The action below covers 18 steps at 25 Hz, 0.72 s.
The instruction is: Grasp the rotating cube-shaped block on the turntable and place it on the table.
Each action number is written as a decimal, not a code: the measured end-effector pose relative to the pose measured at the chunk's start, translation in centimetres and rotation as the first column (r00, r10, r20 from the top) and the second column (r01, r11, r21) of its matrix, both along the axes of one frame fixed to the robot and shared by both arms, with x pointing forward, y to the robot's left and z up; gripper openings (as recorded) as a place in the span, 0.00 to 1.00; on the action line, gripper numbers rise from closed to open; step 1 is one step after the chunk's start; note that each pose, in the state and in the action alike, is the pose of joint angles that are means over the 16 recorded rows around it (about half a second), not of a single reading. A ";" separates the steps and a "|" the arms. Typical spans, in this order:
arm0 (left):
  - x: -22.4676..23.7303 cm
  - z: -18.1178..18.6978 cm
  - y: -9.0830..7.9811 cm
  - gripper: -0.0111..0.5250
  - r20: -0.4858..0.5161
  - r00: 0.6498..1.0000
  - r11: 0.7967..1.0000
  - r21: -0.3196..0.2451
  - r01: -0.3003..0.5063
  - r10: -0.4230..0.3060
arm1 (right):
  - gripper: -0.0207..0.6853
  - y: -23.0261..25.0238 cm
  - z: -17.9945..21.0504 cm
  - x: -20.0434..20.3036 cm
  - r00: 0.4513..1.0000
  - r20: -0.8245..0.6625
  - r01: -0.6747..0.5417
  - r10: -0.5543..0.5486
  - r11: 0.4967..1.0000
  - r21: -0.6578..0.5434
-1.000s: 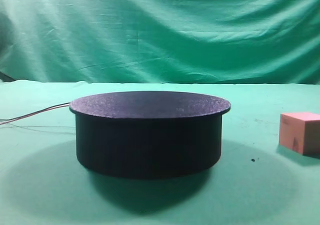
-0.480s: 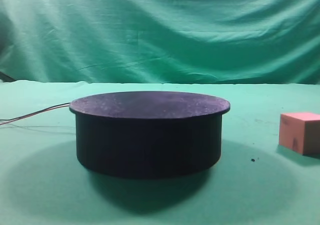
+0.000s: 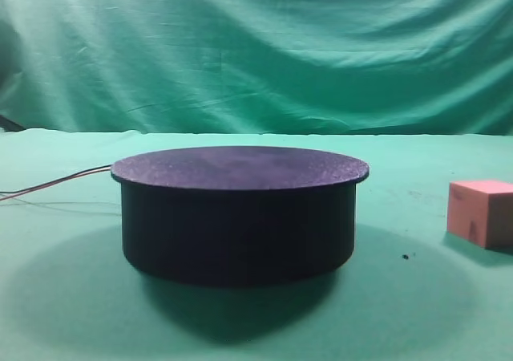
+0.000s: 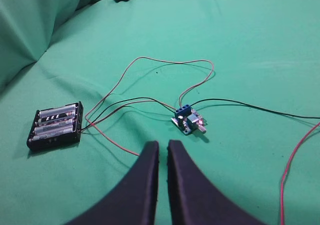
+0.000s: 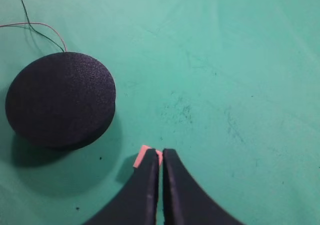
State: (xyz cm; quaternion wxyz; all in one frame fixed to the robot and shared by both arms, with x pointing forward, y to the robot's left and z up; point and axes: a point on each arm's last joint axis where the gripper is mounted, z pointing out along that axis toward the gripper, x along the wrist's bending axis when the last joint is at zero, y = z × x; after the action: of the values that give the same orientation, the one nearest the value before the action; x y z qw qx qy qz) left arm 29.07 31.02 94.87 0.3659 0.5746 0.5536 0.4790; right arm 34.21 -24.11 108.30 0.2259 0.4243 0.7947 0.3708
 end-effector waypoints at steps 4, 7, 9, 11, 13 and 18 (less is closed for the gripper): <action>0.0 0.0 0.0 0.02 0.000 1.000 1.000 0.000 0.000 0.000 | 0.03 -1.5 -1.2 -1.1 0.991 0.113 0.063 -0.067 0.997 0.038; 0.0 0.0 0.0 0.02 0.000 1.000 1.000 0.000 0.000 0.000 | 0.03 -2.6 -2.7 -2.2 0.966 0.210 0.135 -0.151 0.987 0.087; 0.0 0.0 0.0 0.02 0.000 1.000 1.000 0.000 0.000 0.000 | 0.03 -3.3 -4.1 -2.9 0.939 0.271 0.183 -0.210 0.976 0.121; 0.0 0.0 0.0 0.02 0.000 1.000 1.000 0.000 0.000 0.000 | 0.03 -3.8 -5.8 -3.5 0.909 0.323 0.224 -0.262 0.963 0.151; 0.0 0.0 0.0 0.02 0.000 1.000 1.000 0.000 0.000 0.000 | 0.03 -4.2 -7.4 -4.0 0.881 0.363 0.255 -0.303 0.951 0.175; 0.0 0.0 0.0 0.02 0.000 1.000 1.000 0.000 0.000 0.000 | 0.03 -4.6 -10.8 -4.7 0.842 0.401 0.299 -0.360 0.931 0.208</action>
State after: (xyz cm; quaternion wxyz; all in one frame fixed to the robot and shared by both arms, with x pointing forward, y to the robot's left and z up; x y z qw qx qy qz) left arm 29.07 31.02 94.87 0.3659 0.5746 0.5536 0.4790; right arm 29.48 -28.75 97.55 0.4273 0.4764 0.6120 0.4647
